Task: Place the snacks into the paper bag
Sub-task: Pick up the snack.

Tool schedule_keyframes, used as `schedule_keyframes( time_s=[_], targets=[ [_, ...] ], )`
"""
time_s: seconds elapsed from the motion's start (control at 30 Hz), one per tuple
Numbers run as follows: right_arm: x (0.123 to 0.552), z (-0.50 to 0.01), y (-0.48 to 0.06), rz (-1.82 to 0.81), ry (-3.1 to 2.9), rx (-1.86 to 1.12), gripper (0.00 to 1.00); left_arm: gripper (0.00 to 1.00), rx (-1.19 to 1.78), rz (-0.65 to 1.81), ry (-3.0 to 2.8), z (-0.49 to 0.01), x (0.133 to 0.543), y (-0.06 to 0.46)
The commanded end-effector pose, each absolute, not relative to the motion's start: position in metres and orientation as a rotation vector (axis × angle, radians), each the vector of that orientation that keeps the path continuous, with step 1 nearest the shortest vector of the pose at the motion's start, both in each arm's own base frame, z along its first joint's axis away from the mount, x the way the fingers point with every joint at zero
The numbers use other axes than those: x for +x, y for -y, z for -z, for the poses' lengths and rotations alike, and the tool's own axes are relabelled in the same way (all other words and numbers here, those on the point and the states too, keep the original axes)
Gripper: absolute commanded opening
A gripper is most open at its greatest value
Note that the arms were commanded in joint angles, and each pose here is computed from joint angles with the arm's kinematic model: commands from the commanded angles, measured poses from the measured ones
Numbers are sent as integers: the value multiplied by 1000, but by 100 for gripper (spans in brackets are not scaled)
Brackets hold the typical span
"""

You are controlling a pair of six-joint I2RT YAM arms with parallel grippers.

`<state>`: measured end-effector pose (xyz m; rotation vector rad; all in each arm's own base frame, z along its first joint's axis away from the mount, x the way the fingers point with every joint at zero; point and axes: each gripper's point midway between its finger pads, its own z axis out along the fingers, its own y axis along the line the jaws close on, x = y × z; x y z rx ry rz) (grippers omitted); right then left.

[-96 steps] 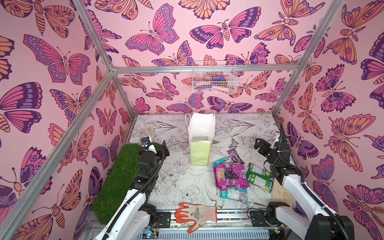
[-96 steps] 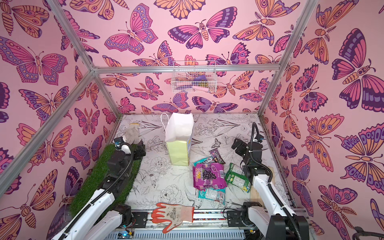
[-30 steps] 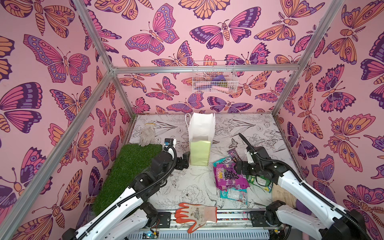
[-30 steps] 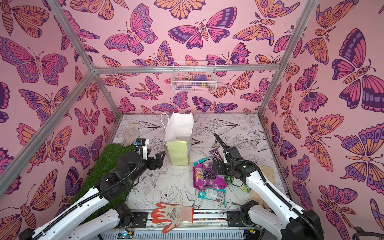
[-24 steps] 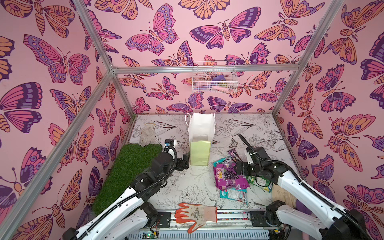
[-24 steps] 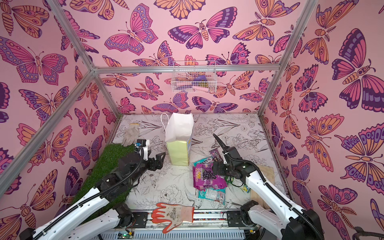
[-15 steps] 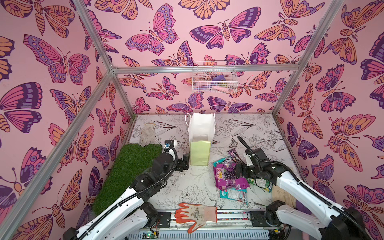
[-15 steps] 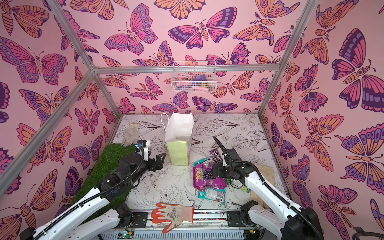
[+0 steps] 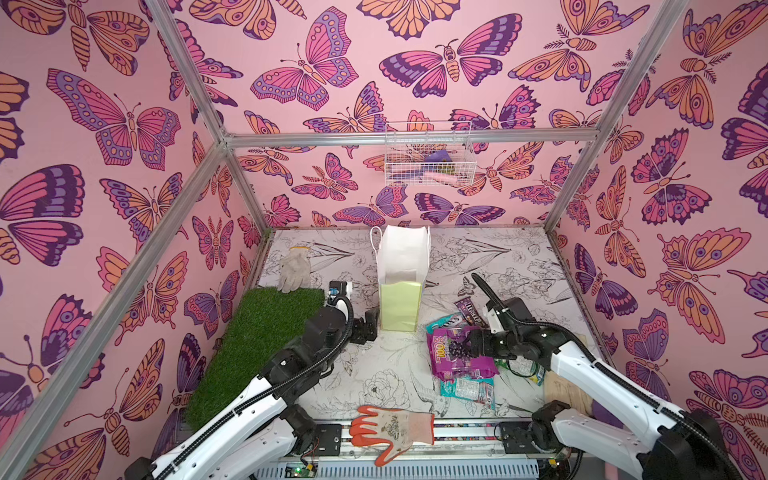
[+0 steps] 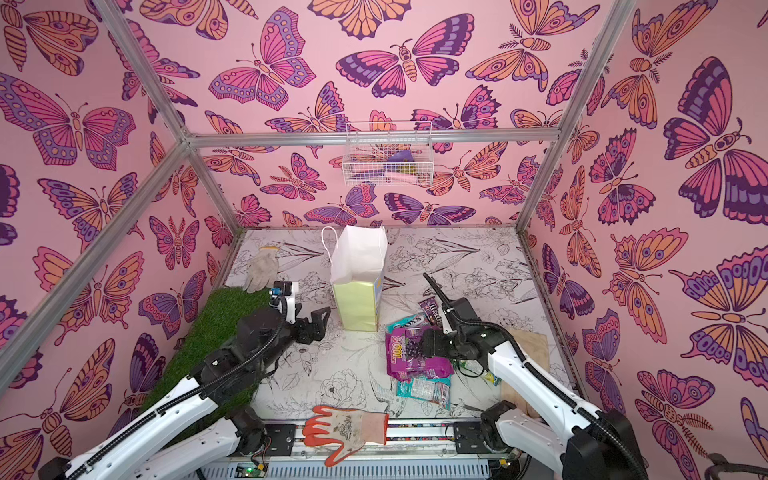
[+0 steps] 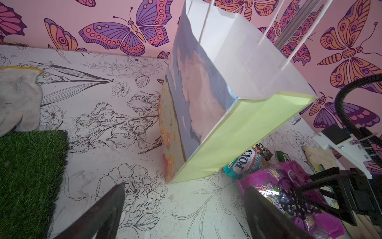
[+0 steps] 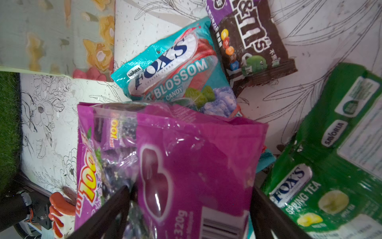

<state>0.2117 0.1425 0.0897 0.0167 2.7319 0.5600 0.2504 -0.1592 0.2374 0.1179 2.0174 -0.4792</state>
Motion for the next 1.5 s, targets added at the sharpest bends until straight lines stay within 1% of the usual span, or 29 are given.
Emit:
schedule_keyframes(
  time_s=[0.0, 0.33, 0.47, 0.57, 0.63, 0.77, 0.93, 1.03, 1.07, 1.2, 1.37, 1.47],
  targets=[
    [202, -82, -144, -560, -2776, 3, 85, 92, 116, 479, -2037, -229, 247, 158],
    [201, -79, -147, -553, -2791, -20, 78, 92, 116, 480, -2042, -228, 248, 160],
    [200, -75, -146, -538, -2800, -18, 74, 92, 117, 479, -2044, -228, 248, 161],
    [200, -75, -145, -534, -2801, -14, 68, 92, 117, 476, -2046, -227, 248, 160],
    [200, -75, -144, -524, -2799, -12, 64, 92, 116, 476, -2046, -227, 248, 160],
    [202, -78, -141, -504, -2788, -2, 51, 92, 116, 476, -2047, -226, 248, 160],
    [204, -84, -137, -483, -2764, 10, 39, 92, 113, 477, -2044, -227, 248, 160],
    [204, -87, -136, -477, -2752, 11, 27, 92, 112, 474, -2046, -226, 248, 159],
    [205, -88, -135, -475, -2748, 14, 21, 92, 112, 475, -2045, -226, 248, 160],
    [206, -95, -136, -485, -2728, 11, 6, 92, 112, 479, -2044, -227, 247, 160],
    [208, -106, -137, -506, -2693, 8, 0, 92, 111, 483, -2040, -227, 246, 159],
    [210, -114, -139, -529, -2661, 3, 0, 92, 106, 487, -2036, -228, 246, 159]
  ],
)
